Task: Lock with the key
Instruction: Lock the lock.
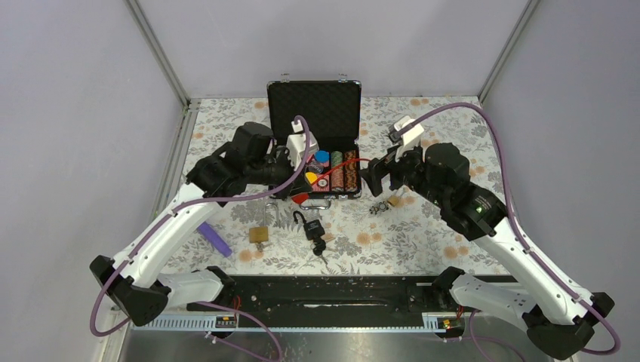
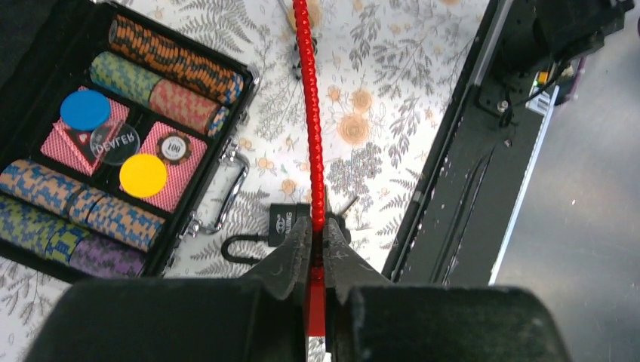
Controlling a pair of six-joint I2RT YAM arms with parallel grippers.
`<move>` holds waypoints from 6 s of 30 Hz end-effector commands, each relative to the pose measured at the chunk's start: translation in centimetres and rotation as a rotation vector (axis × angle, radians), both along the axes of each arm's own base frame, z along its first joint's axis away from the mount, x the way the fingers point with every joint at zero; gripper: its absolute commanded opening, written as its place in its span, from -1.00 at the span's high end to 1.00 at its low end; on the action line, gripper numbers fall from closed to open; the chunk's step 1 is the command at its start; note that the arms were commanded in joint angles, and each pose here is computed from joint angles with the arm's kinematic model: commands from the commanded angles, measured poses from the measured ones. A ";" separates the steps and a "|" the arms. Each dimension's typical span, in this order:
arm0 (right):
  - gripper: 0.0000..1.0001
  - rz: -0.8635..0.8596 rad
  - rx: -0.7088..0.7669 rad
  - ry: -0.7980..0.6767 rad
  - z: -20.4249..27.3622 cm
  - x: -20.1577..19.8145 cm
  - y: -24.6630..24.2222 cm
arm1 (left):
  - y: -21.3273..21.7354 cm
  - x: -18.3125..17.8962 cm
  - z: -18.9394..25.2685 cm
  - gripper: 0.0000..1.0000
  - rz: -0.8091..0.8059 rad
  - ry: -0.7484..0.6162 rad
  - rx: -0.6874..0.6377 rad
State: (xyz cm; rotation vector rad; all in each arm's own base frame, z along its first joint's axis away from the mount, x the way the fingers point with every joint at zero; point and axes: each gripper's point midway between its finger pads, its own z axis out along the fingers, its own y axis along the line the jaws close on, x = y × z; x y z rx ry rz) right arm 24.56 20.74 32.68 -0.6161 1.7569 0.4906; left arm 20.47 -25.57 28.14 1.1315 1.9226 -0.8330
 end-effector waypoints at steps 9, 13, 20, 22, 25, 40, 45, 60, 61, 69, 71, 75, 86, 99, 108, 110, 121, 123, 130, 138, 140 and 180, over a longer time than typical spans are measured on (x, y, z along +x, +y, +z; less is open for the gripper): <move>-0.94 0.424 -0.305 -0.051 -2.2 -2.6 2.2 | 2.2 -2.8 3.7 1.00 -0.139 -0.113 0.029; -0.81 0.445 -0.310 -0.031 -2.6 -2.5 2.4 | 2.4 -3.3 4.2 1.00 -0.150 -0.121 0.022; -0.46 0.471 -0.337 0.092 -4.4 -2.9 2.7 | 2.8 -4.5 4.8 1.00 -0.192 -0.131 0.015; -0.27 0.469 -0.335 0.106 -4.7 -2.9 2.7 | 2.9 -4.7 4.9 1.00 -0.197 -0.132 0.016; -0.13 0.469 -0.340 0.122 -5.1 -2.9 2.7 | 2.9 -4.9 5.2 1.00 -0.205 -0.141 0.007; 1.00 0.404 -0.202 0.181 -3.0 -3.1 3.6 | 1.9 -3.9 6.6 1.00 -0.130 -0.142 -0.091; 1.00 0.345 0.119 0.242 0.4 -2.6 6.8 | 0.4 -2.5 6.9 1.00 -0.007 -0.106 -0.261; 1.00 0.248 0.501 0.186 8.1 -2.9 6.5 | -0.5 -1.3 4.9 0.08 0.075 -0.051 -0.355; 1.00 0.255 0.486 0.179 8.4 -3.1 6.3 | -0.4 -1.3 4.7 -0.15 0.075 -0.054 -0.346; 1.00 0.263 0.412 0.153 8.2 -3.9 5.4 | 0.2 -0.4 5.0 -0.68 0.099 -0.102 -0.324; 1.00 0.291 0.409 0.138 8.6 -4.4 5.4 | 0.1 -0.4 4.9 -0.71 0.087 -0.096 -0.321; 1.00 0.370 0.383 0.098 9.2 -5.7 5.5 | -0.2 -0.2 4.8 -0.71 0.062 -0.059 -0.338; 1.00 0.407 0.371 0.079 9.8 -6.6 5.3 | -0.6 -2.2 6.1 0.50 -0.101 -0.042 -0.408; 1.00 0.454 0.409 0.125 10.0 -7.2 6.1 | -1.0 -2.3 6.9 -0.23 -0.135 -0.063 -0.461; 1.00 0.466 0.418 0.109 10.7 -7.6 6.0 | 0.3 -5.1 6.2 -0.13 -0.289 -0.074 -0.415; 1.00 0.470 0.420 0.106 10.8 -7.6 6.0 | 0.7 -5.6 6.0 -0.16 -0.322 -0.079 -0.402; 1.00 0.500 0.415 0.120 10.7 -7.9 6.3 | 0.7 -5.4 6.7 0.26 -0.349 -0.047 -0.443; 1.00 0.499 0.415 0.122 10.6 -7.9 6.4 | 0.7 -5.3 6.9 0.41 -0.347 -0.051 -0.446; 1.00 0.505 0.420 0.127 10.2 -7.6 6.7 | 0.4 -4.4 7.6 1.00 -0.297 -0.052 -0.486; 1.00 0.546 0.537 0.111 9.9 -7.0 10.9 | -0.5 -5.1 7.4 1.00 -0.308 -0.106 -0.565; 1.00 0.561 0.549 0.101 9.7 -7.2 12.1 | -0.5 -5.4 6.9 1.00 -0.319 -0.151 -0.534; 1.00 0.517 0.366 0.123 2.9 -7.4 16.0 | -0.3 -3.4 9.9 1.00 -0.214 -0.308 -0.574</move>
